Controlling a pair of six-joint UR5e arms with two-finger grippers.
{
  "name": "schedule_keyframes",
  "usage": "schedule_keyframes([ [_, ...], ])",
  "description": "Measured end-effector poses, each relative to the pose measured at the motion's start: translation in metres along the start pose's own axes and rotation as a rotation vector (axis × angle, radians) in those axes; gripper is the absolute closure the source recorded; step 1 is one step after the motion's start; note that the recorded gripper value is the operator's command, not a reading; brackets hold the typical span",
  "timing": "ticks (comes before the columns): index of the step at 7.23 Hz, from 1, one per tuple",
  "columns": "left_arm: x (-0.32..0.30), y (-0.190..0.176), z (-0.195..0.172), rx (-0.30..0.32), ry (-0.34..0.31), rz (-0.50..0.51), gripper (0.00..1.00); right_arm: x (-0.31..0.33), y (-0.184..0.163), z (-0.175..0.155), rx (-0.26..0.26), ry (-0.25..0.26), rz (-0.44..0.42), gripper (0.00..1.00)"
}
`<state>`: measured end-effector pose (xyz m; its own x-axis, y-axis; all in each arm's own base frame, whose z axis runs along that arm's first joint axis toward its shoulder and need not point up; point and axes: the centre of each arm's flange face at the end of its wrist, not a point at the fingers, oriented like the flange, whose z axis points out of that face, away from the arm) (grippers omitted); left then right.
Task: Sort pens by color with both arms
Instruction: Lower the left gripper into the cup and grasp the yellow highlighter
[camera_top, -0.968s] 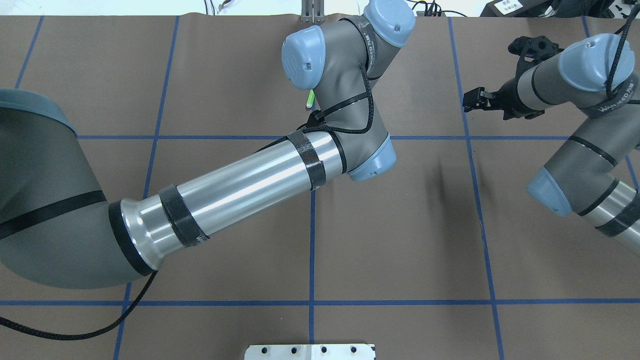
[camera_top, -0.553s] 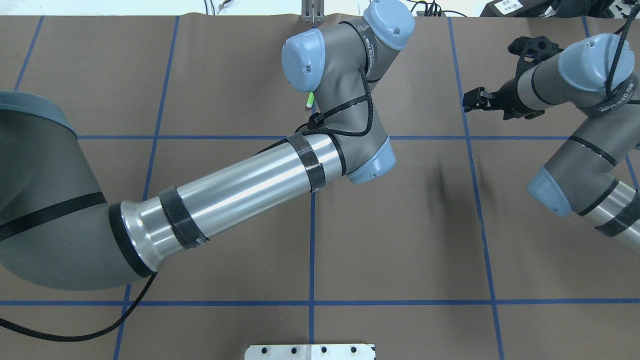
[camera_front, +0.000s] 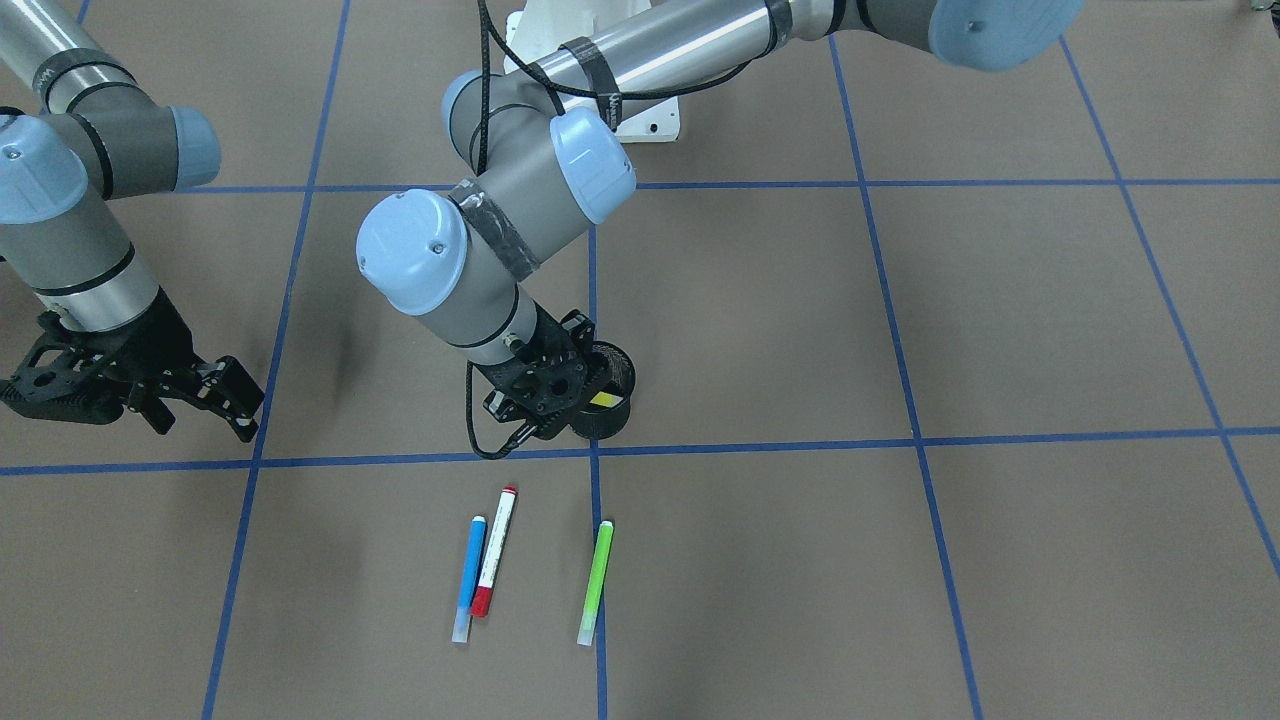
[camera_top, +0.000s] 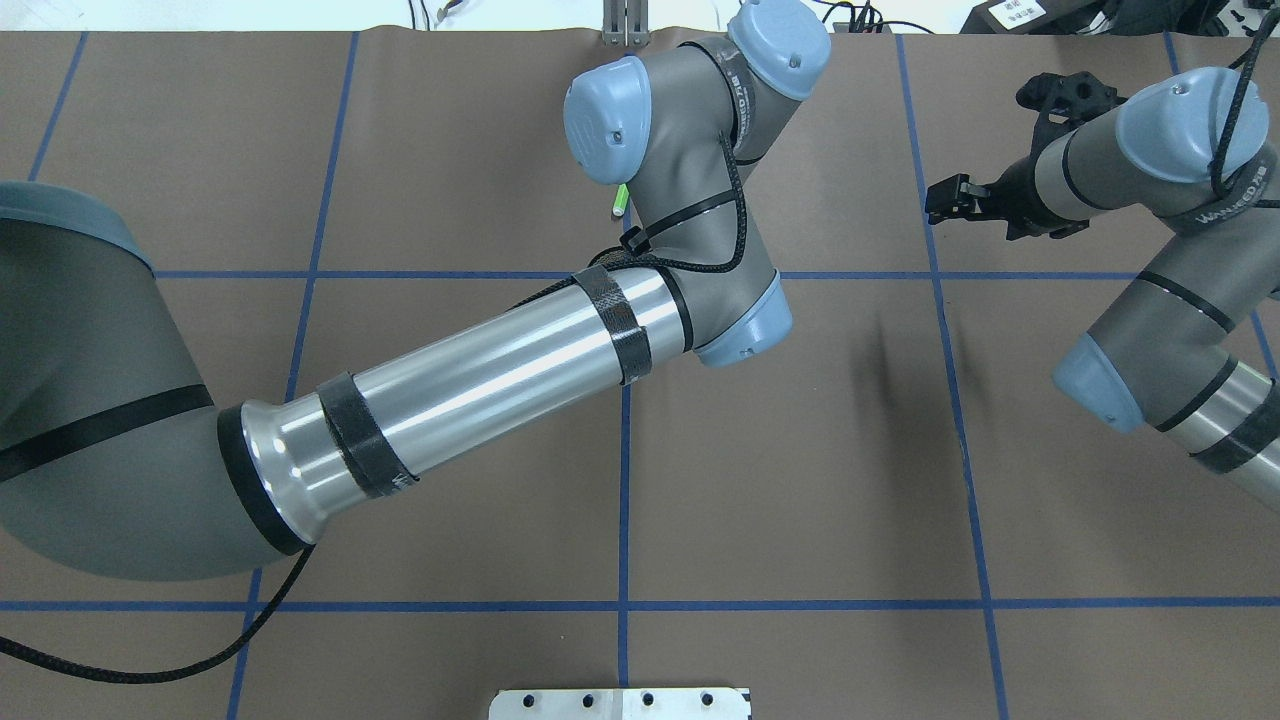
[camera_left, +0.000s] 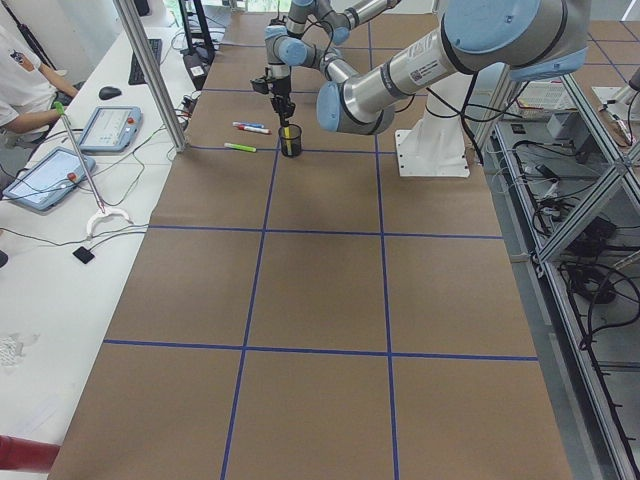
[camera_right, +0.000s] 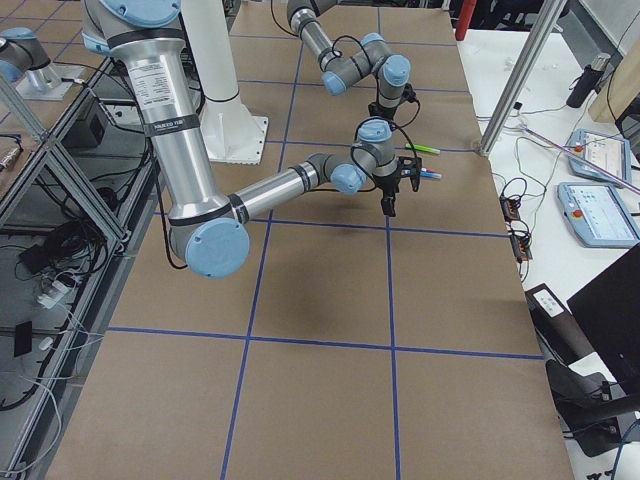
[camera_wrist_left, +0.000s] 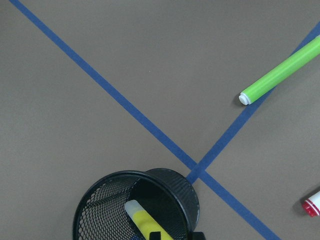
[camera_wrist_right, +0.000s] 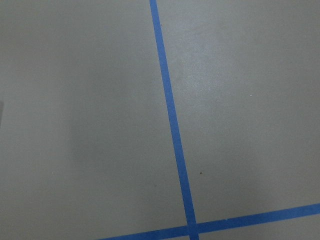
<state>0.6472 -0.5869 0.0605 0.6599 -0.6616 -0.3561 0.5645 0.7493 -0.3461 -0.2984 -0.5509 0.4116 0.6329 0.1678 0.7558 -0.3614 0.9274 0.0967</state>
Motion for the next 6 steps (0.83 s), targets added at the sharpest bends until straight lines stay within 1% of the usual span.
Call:
schedule_keyframes([
  [1,-0.001,0.0,-0.005,-0.001,0.004,-0.001,1.0,-0.001,0.0,0.0,0.0,-0.001,0.001,0.0],
  [2,-0.003,-0.001,-0.018,-0.002,0.016,0.0,1.0,-0.001,0.0,0.0,0.0,0.0,0.001,0.0],
  [6,-0.026,-0.006,-0.095,-0.003,0.057,-0.002,1.0,0.0,-0.001,0.006,-0.005,0.009,0.004,0.0],
])
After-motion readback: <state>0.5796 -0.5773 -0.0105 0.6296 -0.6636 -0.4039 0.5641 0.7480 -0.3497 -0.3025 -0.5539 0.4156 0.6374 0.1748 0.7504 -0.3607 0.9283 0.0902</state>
